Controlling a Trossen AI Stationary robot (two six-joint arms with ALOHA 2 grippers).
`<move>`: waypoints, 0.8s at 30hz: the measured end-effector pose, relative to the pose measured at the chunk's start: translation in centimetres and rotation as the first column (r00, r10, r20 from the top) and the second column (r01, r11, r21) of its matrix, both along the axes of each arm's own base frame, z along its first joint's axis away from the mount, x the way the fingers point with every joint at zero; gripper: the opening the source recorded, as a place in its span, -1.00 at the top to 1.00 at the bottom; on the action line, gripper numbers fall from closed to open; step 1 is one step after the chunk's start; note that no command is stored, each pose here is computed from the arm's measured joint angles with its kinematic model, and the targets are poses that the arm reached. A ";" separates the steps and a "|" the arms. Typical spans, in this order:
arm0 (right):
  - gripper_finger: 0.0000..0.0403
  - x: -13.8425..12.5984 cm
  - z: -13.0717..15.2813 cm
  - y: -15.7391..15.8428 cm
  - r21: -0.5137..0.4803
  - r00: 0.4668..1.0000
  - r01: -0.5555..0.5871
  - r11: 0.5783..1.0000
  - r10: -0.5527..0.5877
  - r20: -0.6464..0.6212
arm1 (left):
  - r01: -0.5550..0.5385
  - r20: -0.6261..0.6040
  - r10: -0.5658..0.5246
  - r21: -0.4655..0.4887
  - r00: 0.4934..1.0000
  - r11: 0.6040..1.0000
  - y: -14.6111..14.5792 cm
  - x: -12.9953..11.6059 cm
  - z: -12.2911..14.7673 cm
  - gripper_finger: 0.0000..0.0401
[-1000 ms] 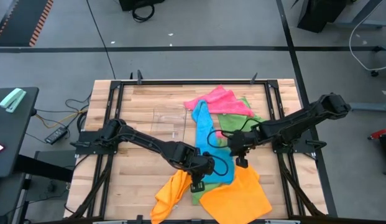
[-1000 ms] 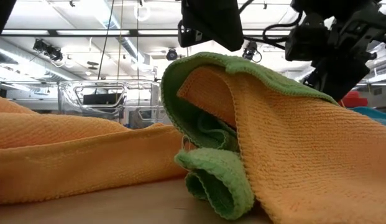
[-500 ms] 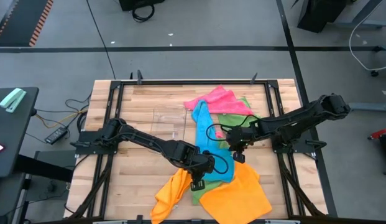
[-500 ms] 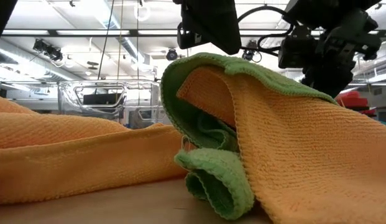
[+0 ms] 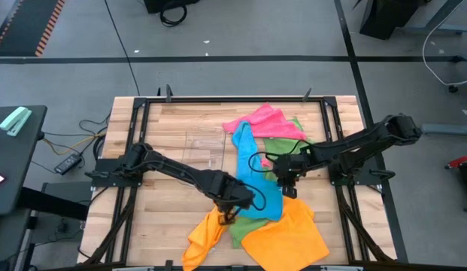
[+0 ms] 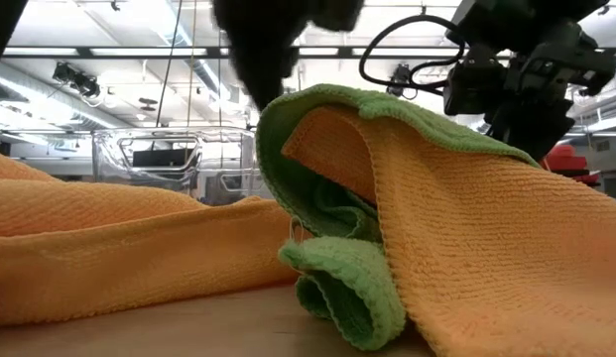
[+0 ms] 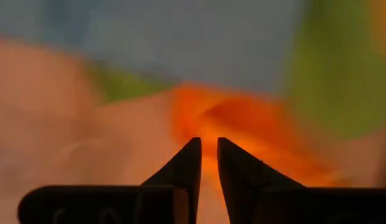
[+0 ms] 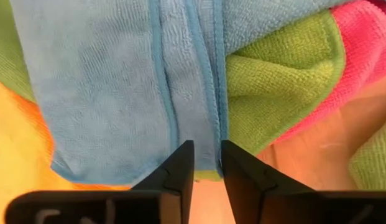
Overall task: Fold microfiber towels
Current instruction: Fold the left blue towel
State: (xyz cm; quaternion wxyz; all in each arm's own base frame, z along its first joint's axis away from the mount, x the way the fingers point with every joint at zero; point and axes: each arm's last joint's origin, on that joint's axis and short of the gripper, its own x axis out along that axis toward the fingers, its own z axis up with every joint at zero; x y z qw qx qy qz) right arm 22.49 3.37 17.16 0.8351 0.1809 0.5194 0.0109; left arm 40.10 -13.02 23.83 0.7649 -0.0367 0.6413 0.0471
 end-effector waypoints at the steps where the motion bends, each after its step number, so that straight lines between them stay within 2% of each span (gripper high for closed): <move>1: 0.53 0.0 0.1 -0.1 0.008 1.000 0.004 1.000 -0.005 0.004 | 0.015 -0.012 -0.014 0.055 1.000 0.998 0.2 -0.2 0.0 0.67; 5: 0.47 -0.2 0.7 -0.6 0.015 0.999 0.017 1.000 -0.017 0.034 | 0.138 0.048 -0.151 0.206 0.987 0.969 0.5 0.2 0.4 0.62; 8: 0.43 -0.2 0.9 -0.9 0.040 0.999 0.008 0.999 -0.009 0.039 | 0.250 0.103 -0.282 0.244 0.954 0.937 0.3 1.0 0.4 0.56; 10: 0.41 -0.2 0.9 -1.1 0.054 0.999 -0.004 0.999 0.001 0.041 | 0.293 0.110 -0.327 0.244 0.939 0.925 0.6 1.4 -0.3 0.51; 15: 0.38 -0.2 0.9 -1.2 0.064 0.999 -0.012 0.998 0.009 0.043 | 0.338 0.118 -0.337 0.012 0.934 0.941 3.0 2.0 -2.0 0.40; 21: 0.39 -0.1 1.0 -1.2 0.050 0.997 -0.036 0.998 0.033 0.065 | 0.287 0.116 -0.274 -0.114 0.955 0.951 6.5 2.5 -2.6 0.34; 24: 0.39 0.0 1.0 -1.2 0.044 0.996 -0.045 0.998 0.042 0.073 | 0.324 0.114 -0.313 -0.090 0.943 0.942 7.8 2.6 -2.6 0.30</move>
